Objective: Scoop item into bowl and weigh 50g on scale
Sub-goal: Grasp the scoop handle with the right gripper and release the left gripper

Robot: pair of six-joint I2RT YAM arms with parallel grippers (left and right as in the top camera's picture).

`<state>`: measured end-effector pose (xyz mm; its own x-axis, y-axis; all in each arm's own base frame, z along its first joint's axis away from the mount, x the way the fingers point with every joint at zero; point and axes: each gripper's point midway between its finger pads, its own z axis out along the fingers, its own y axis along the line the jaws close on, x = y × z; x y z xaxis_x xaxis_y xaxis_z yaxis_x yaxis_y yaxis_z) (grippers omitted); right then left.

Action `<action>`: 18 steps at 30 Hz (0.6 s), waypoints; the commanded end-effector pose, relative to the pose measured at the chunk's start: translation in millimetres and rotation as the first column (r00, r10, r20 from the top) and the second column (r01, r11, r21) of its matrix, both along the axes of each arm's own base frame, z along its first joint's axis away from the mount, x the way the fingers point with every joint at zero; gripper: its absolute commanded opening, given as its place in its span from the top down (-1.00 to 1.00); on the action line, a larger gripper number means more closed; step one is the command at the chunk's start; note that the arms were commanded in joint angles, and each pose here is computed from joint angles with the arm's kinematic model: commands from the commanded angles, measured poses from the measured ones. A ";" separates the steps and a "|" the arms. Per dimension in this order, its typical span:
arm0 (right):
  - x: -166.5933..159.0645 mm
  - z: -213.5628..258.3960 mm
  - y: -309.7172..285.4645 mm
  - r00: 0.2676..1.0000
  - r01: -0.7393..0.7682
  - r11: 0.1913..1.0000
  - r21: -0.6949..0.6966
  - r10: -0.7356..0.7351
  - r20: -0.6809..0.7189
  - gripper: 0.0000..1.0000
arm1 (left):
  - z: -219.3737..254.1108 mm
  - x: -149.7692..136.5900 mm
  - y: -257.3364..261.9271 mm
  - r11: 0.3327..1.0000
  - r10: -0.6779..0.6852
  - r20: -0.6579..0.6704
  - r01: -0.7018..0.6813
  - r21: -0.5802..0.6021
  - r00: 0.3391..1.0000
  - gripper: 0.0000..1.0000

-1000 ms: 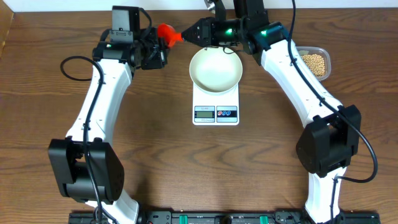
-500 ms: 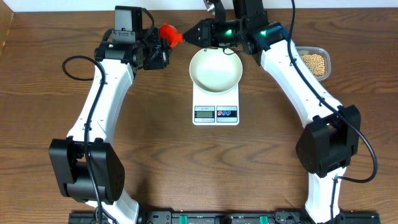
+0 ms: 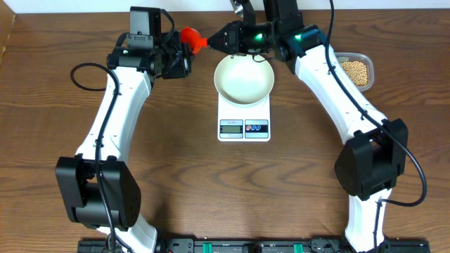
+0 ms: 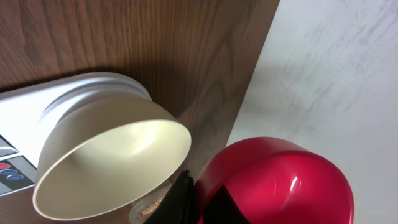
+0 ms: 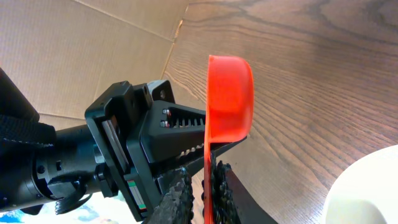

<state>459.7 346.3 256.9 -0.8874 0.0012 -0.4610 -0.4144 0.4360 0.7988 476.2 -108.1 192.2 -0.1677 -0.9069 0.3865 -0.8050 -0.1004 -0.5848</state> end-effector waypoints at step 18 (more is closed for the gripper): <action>8.1 -1.7 -8.4 1.000 0.015 1.000 -0.006 -0.015 0.002 0.98 | 14.6 0.8 1.6 1.000 -0.006 0.039 0.006 0.011 0.999 0.84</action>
<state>461.7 342.0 254.1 -0.8913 0.0070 -0.4533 -0.4022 0.4493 0.7977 476.3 -108.1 192.2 -0.1680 -0.9067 0.3868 -0.8048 -0.1004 -0.5850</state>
